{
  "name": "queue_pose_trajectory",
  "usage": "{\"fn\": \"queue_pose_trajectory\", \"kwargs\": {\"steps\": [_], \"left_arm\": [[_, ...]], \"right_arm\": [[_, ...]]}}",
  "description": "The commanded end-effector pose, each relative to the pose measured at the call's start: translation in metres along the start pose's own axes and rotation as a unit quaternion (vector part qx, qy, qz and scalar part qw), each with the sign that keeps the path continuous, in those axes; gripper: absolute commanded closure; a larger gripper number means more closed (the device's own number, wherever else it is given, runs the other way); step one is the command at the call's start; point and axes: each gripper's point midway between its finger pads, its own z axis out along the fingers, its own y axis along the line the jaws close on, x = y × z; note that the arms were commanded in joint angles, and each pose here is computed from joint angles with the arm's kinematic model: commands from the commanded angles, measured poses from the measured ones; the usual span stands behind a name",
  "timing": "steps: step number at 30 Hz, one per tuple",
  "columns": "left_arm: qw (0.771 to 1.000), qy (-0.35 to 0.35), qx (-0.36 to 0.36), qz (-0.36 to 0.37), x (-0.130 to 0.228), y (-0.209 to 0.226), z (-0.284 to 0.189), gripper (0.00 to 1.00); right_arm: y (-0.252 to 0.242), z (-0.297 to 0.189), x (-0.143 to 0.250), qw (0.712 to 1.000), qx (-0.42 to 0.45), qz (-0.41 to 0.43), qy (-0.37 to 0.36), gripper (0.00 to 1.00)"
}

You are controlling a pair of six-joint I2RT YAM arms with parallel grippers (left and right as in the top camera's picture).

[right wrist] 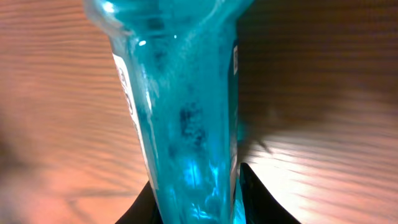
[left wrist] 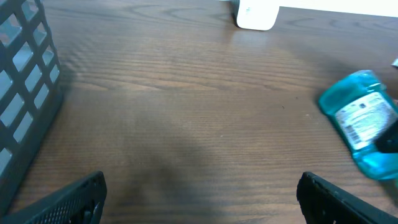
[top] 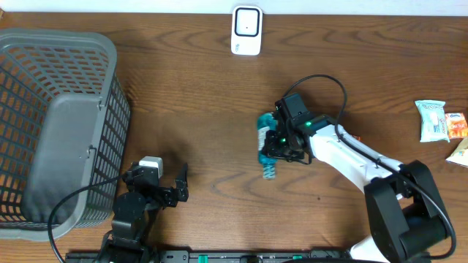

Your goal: Scan the item barcode

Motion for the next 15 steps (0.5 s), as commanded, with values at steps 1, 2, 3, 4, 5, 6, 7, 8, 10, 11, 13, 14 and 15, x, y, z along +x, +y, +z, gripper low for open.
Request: {"fn": "queue_pose_trajectory", "kwargs": {"steps": [1,2,3,4,5,6,7,8,10,11,13,14,15], "left_arm": [[1.0,0.017,0.003,0.008,0.013,0.0,0.003,0.02],[1.0,0.017,0.003,0.008,0.013,0.0,0.003,0.02],[1.0,0.017,0.003,0.008,0.013,0.0,0.003,0.02],[1.0,0.017,0.003,0.008,0.013,0.0,0.003,0.02],[1.0,0.017,0.003,0.008,0.013,0.0,0.003,0.02],[1.0,0.017,0.003,0.008,0.013,0.0,0.003,0.02],[1.0,0.017,0.003,0.008,0.013,0.0,0.003,0.02],[1.0,0.017,0.003,0.008,0.013,0.0,0.003,0.02],[1.0,0.017,0.003,0.008,0.013,0.0,0.003,0.02],[1.0,0.017,0.003,0.008,0.013,0.0,0.003,0.02],[1.0,0.017,0.003,0.008,0.013,0.0,0.003,0.02],[1.0,0.017,0.003,0.008,0.013,0.0,0.003,0.02],[1.0,0.017,0.003,0.008,0.013,0.0,0.003,0.02]], "right_arm": [[-0.053,-0.003,-0.006,0.989,0.145,-0.003,-0.039,0.9],[-0.057,-0.006,-0.006,0.987,0.156,-0.002,-0.043,0.9],[-0.06,-0.01,-0.007,0.984,0.17,0.001,-0.05,0.9],[-0.064,-0.013,-0.007,0.982,0.182,0.004,-0.056,0.89],[-0.066,-0.016,-0.008,0.98,0.191,0.003,-0.06,0.88],[-0.067,-0.017,-0.008,0.978,0.199,0.001,-0.063,0.87],[-0.068,-0.018,-0.008,0.977,0.204,-0.001,-0.065,0.86],[-0.069,-0.018,-0.007,0.975,0.21,-0.004,-0.066,0.85],[-0.068,-0.018,-0.007,0.975,0.211,-0.007,-0.065,0.78],[-0.067,-0.017,-0.006,0.975,0.21,-0.008,-0.065,0.73],[-0.065,-0.017,-0.005,0.976,0.21,-0.011,-0.065,0.64],[-0.064,-0.016,-0.005,0.976,0.208,-0.013,-0.064,0.61],[-0.063,-0.016,-0.004,0.977,0.206,-0.013,-0.062,0.57]]}}
